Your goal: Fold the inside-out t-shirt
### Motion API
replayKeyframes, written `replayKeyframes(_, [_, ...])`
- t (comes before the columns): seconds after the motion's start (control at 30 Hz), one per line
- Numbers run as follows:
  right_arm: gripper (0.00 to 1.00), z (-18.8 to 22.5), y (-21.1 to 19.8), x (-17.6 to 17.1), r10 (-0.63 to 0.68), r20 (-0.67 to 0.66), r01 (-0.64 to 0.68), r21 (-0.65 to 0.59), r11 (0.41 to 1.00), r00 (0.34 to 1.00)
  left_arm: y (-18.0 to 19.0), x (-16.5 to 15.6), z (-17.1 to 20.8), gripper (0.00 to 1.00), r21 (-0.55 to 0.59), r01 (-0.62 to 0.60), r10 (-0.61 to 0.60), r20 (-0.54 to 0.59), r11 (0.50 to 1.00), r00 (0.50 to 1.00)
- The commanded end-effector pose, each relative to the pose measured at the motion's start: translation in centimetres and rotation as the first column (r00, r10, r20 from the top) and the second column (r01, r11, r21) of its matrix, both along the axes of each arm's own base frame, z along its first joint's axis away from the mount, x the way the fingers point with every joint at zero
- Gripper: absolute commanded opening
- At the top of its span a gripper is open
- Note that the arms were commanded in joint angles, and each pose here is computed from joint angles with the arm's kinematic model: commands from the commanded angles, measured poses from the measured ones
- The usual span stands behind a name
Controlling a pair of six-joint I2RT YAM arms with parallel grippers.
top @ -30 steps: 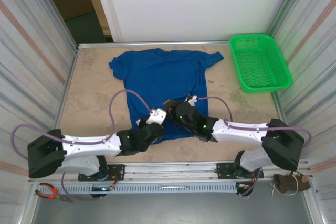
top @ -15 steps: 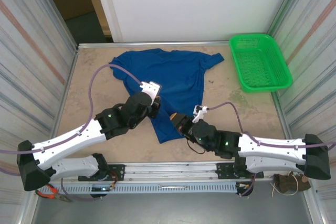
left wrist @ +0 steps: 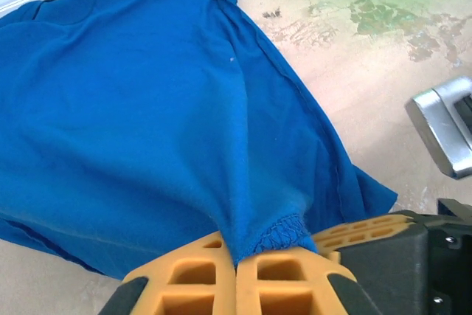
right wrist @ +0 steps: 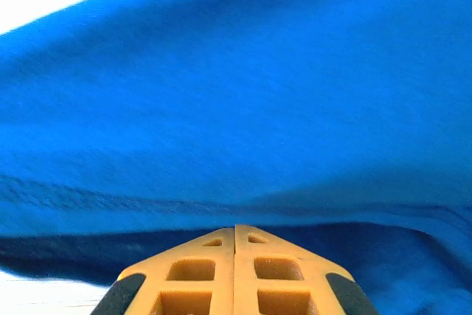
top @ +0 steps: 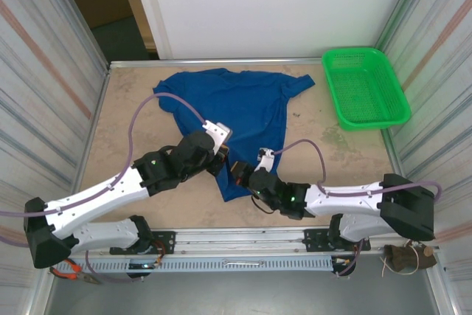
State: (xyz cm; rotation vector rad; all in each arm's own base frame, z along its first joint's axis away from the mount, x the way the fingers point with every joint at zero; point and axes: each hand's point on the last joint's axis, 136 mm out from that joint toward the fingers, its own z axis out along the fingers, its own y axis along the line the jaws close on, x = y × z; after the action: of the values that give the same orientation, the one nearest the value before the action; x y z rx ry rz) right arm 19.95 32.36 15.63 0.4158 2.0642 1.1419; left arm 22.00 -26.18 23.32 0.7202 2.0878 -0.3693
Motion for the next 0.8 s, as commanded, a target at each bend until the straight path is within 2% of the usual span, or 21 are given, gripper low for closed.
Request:
replayKeyframes(0.0, [0.00,2.3,2.2,0.2,0.047,0.047,-0.050,0.053,0.997,0.998,0.0,-0.5,0.7,0.00,-0.026,0.022,-0.022,-0.005,0.999,1.000])
replayKeyframes(0.17, [0.00,0.8,3.6,1.7,0.021,0.025,-0.022,0.047,0.999,0.999,-0.6,-0.8,1.6,0.00,-0.051,0.047,-0.048,-0.016,0.998,0.999])
replayKeyframes(0.4, [0.00,-4.5,1.1,7.4,-0.204,0.070,0.206,-0.029,0.978,0.976,-1.1,-2.0,4.7,0.00,-0.143,0.099,-0.103,-0.019,0.985,0.995])
replayKeyframes(0.5, [0.00,-6.1,0.7,8.7,-0.214,0.070,0.218,-0.064,0.974,0.974,-1.4,-2.4,6.0,0.00,-0.187,0.115,-0.121,-0.019,0.976,0.993])
replayKeyframes(0.67, [0.00,-7.1,1.2,8.1,-0.131,0.122,0.154,-0.200,0.968,0.984,-1.9,-2.7,6.7,0.00,-0.208,0.141,-0.149,-0.021,0.968,0.989])
replayKeyframes(0.77, [0.00,-9.0,-0.3,8.4,-0.150,0.080,0.165,-0.244,0.956,0.985,-2.3,-3.0,7.0,0.00,-0.219,0.170,-0.177,-0.015,0.961,0.984])
